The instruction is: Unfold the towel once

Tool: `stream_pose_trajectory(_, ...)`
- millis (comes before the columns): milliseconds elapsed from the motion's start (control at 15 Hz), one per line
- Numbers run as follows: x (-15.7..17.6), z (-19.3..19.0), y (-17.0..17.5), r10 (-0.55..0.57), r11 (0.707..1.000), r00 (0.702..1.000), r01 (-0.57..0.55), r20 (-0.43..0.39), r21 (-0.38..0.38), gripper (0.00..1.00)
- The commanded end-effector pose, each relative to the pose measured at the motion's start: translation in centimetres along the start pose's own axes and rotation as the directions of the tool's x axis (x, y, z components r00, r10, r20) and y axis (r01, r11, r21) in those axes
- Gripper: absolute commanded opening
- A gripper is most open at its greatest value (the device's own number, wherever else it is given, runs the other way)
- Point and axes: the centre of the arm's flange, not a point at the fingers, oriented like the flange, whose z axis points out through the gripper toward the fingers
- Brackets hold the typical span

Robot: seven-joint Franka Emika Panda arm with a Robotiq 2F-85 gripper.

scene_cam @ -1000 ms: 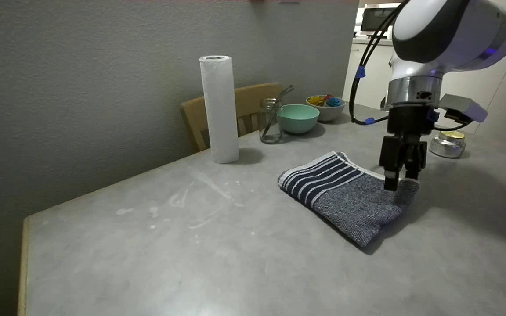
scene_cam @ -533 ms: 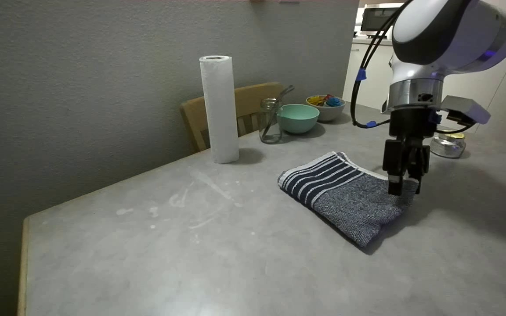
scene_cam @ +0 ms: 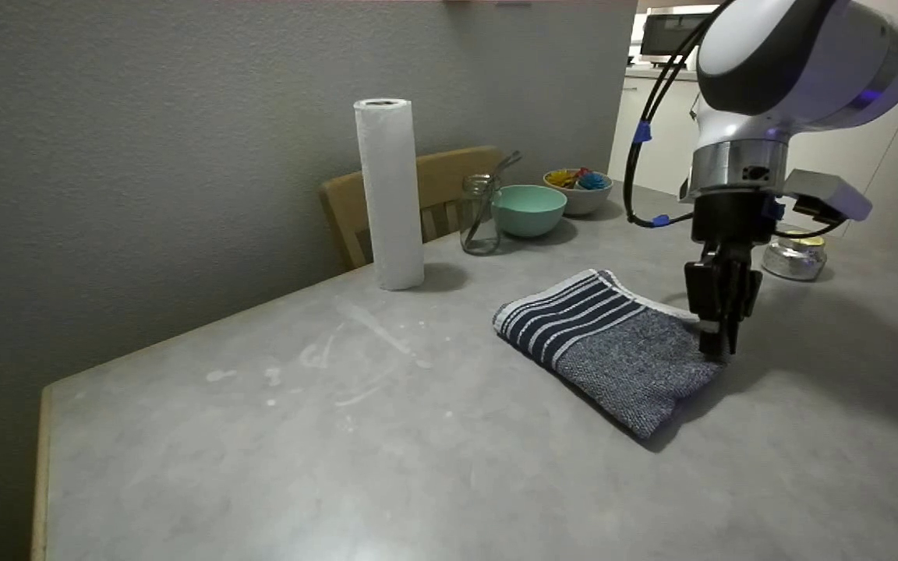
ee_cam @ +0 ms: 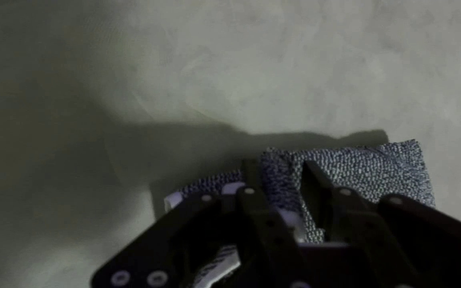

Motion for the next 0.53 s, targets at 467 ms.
stream_pose_trajectory(467,-0.54,-0.54,0.36,0.046,0.998,0.999,-0.046,-0.004,-0.032,0.01)
